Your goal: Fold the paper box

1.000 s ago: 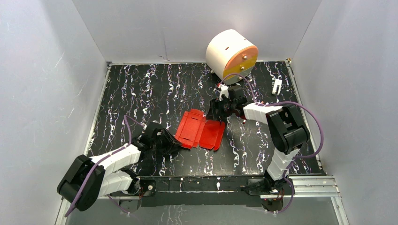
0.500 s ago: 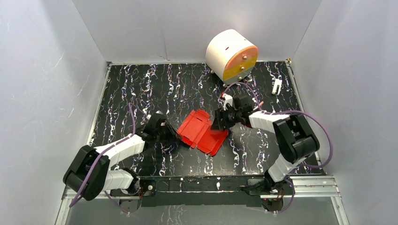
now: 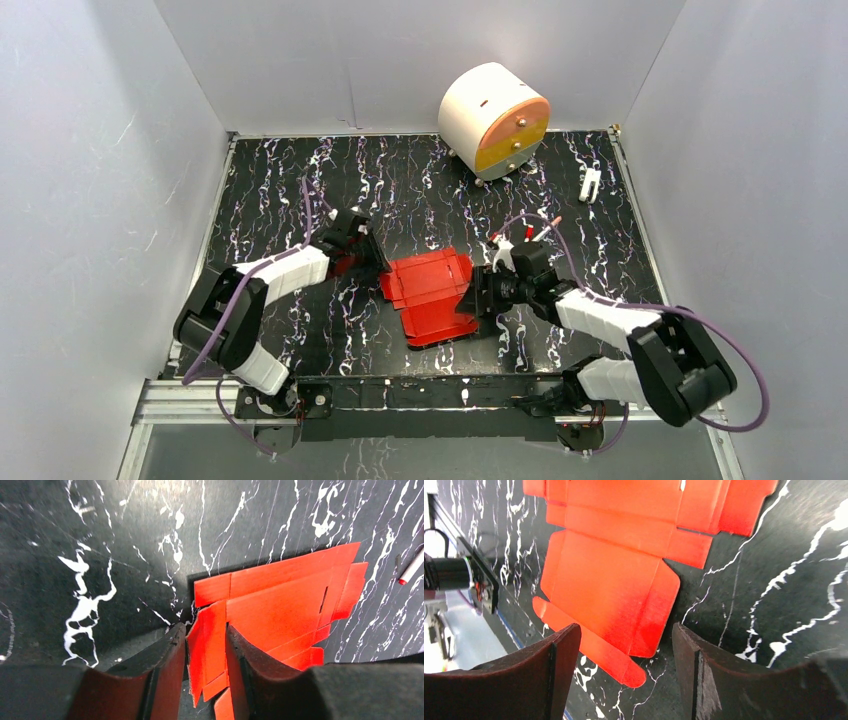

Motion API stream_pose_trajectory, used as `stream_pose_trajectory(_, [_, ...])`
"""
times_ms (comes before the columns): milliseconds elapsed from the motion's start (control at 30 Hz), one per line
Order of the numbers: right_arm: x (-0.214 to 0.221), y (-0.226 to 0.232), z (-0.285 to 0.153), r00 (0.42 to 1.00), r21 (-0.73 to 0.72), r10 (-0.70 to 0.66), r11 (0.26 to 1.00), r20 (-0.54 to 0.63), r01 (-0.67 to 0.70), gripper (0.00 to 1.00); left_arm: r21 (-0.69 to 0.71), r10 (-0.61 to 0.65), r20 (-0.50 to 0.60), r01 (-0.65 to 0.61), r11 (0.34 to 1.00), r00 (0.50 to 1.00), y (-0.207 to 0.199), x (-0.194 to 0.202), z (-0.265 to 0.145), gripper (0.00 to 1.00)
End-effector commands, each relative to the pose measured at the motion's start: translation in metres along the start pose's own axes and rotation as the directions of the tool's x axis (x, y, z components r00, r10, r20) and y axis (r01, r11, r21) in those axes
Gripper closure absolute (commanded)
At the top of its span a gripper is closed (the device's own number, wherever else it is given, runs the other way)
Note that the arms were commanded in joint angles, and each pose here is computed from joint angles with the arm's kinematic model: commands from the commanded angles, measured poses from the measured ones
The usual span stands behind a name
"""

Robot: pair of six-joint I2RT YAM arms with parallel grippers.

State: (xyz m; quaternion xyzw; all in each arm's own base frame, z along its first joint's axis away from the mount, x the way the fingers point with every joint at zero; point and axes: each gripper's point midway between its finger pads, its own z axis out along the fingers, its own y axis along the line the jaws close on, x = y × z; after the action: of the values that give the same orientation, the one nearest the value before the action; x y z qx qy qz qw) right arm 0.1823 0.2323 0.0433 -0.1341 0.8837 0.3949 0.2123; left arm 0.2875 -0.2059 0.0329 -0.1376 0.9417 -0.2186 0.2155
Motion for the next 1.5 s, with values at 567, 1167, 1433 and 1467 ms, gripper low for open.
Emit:
stream_pose_trajectory(567, [-0.122, -0.026, 0.013, 0.974, 0.122, -0.13, 0.987, 0.183, 0.108, 0.21, 0.075, -0.009, -0.019, 0.01, 0.997, 1.0, 0.005, 0.016, -0.03, 0.43])
stream_pose_trajectory(1167, [-0.092, -0.021, 0.024, 0.994, 0.022, -0.031, 0.999, 0.106, 0.028, 0.54, 0.035, 0.085, -0.046, -0.084, 0.996, 0.995, 0.0, 0.001, -0.012, 0.78])
stream_pose_trajectory(1433, [-0.077, -0.02, 0.012, 0.992, 0.032, -0.021, 0.999, 0.124, 0.017, 0.56, -0.011, 0.179, -0.06, -0.18, 0.984, 0.982, 0.001, -0.01, -0.009, 0.93])
stream_pose_trajectory(1467, [-0.077, -0.023, 0.011, 0.991, 0.048, -0.024, 0.999, 0.129, 0.018, 0.54, -0.004, 0.187, -0.064, -0.187, 0.982, 0.98, 0.0, -0.009, -0.009, 0.95])
